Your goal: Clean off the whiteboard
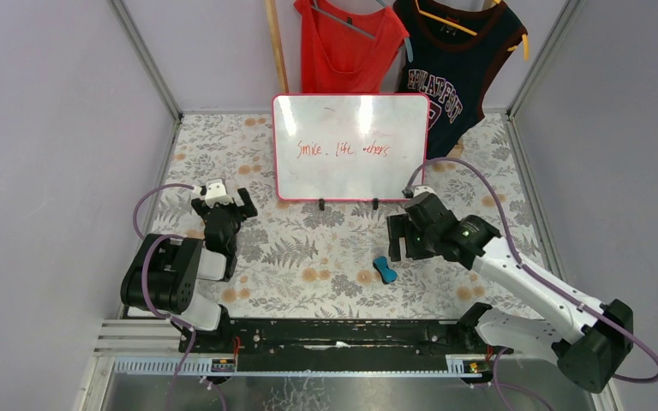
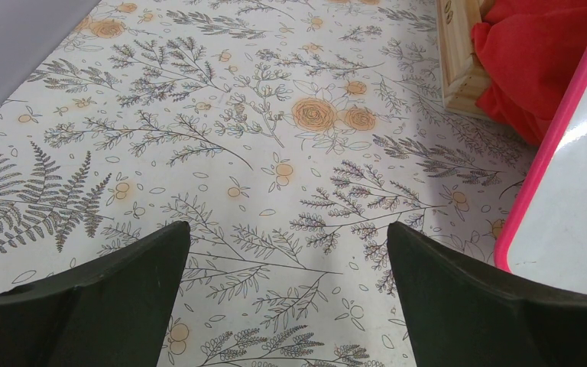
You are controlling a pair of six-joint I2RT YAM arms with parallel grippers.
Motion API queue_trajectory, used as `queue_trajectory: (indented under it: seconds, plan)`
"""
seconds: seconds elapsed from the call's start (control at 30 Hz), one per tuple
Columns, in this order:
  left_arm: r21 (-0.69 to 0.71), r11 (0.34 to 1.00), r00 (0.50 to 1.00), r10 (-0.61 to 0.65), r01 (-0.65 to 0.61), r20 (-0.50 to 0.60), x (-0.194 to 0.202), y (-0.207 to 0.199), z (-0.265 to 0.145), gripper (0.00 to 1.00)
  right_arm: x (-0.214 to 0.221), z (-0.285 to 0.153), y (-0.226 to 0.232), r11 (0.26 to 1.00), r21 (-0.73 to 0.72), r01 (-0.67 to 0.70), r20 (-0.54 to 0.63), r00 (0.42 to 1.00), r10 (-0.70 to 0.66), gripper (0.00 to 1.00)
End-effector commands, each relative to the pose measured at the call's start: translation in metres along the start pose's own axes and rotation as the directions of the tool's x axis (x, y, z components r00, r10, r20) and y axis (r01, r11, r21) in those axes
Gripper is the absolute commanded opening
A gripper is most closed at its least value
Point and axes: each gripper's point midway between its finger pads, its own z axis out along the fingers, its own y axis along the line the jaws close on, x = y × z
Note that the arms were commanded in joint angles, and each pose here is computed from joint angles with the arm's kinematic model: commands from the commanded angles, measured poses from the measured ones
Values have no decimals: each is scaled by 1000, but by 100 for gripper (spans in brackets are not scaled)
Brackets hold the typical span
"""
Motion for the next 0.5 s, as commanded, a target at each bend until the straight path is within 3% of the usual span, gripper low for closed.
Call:
queue_trajectory:
  seconds: [0.0,0.17,0.37,0.47]
  plan:
    - [-11,1000,997,-7,8,75,-20,0,4,100,9,0,19,989,-111,101,-78,991,-110,86]
    - [-12,1000,997,-8,9,75,-20,0,4,100,22,31,19,983,-116,141,-121,980,-155,86]
    - [-12,1000,997,-7,8,75,-20,0,4,100,38,48,54,945,-304,125,-190,964,-188,86]
    - [-11,1000,997,-8,9,76,-20,0,5,100,41,60,54,949,-292,121,-206,961,-186,85]
